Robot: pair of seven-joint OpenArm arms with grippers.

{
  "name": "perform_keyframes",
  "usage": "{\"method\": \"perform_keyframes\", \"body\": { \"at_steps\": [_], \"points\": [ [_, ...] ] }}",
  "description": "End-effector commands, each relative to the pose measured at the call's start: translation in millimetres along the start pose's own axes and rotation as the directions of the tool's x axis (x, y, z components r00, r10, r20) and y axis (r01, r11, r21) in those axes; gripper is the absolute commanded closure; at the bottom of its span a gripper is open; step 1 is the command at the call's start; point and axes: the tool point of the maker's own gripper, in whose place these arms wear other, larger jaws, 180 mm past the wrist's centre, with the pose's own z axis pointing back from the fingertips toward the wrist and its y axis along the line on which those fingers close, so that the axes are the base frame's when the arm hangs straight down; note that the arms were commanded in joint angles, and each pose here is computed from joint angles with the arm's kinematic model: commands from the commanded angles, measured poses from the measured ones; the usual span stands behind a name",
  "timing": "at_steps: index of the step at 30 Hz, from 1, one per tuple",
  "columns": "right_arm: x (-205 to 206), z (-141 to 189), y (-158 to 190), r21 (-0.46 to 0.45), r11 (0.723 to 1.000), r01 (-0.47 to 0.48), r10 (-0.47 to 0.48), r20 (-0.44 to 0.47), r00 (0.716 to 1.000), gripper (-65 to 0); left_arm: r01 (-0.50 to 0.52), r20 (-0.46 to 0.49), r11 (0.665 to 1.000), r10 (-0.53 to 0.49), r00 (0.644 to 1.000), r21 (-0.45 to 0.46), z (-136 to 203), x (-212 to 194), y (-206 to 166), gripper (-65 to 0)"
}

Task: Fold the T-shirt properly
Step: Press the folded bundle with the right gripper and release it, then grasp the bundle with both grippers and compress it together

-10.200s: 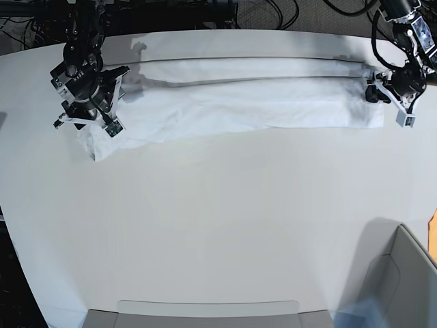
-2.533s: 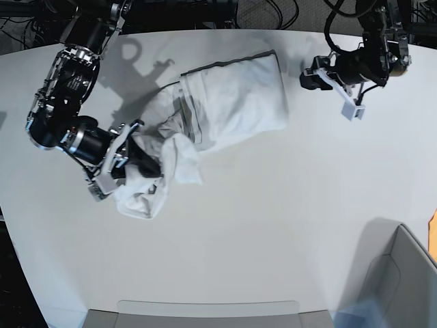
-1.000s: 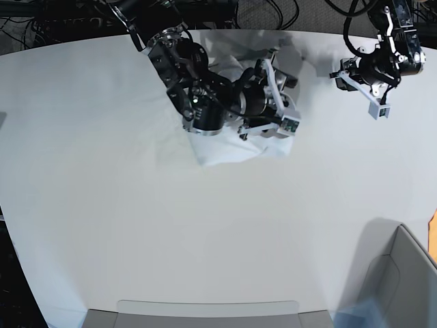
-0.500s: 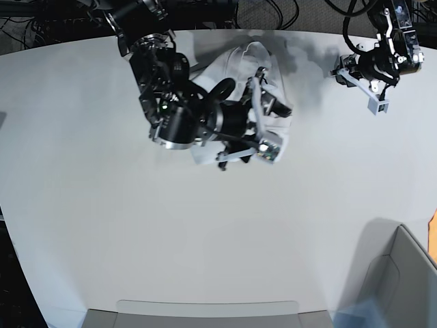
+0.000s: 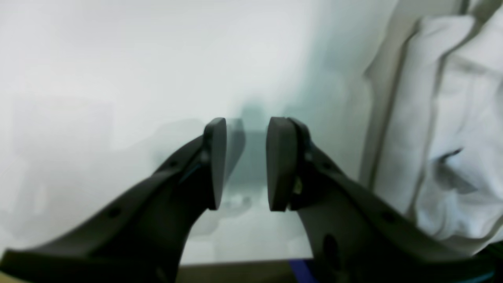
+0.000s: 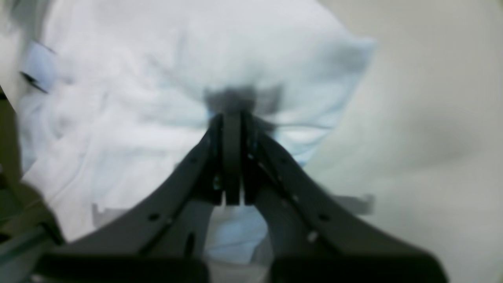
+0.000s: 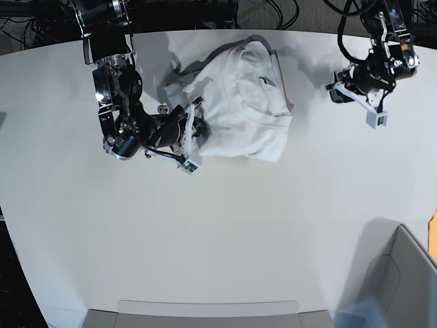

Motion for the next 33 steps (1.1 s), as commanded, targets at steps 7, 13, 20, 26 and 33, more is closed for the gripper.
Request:
{"method": "perform_keyframes", "body": {
  "at_steps": [7,13,20,26,33],
  "points": [
    [1,-9,-3,0.032,0.999,0.004,-0.003,-0.038,0.999,-0.3,0.218,0.225,0.965,-0.183,0.957,-0.143,15,56,-86,-14.1],
    [37,21,1,-0.029,0.997,-0.069,0.072,0.098,0.993,-0.3,0.320,0.180,0.909,-0.280,0.943,-0.266,0,26,-139,0.0],
    [70,62,-26,-0.110,0.994,0.012,0.018,0.265,0.964,-0.3,0.443,0.077,0.789,-0.456,0.887,-0.425,-7,-40,-196,0.0],
    [67,52,-45,-0.099,0.994,0.049,-0.026,0.219,0.975,-0.3,0.472,0.012,0.721,-0.542,0.840,-0.507,-7,-82,-216,0.0],
    [49,11,-47,-0.032,0.997,0.069,-0.066,0.087,0.994,-0.3,0.481,-0.117,0.737,-0.594,0.796,-0.475,-41,-101,-189,0.0]
  ]
}}
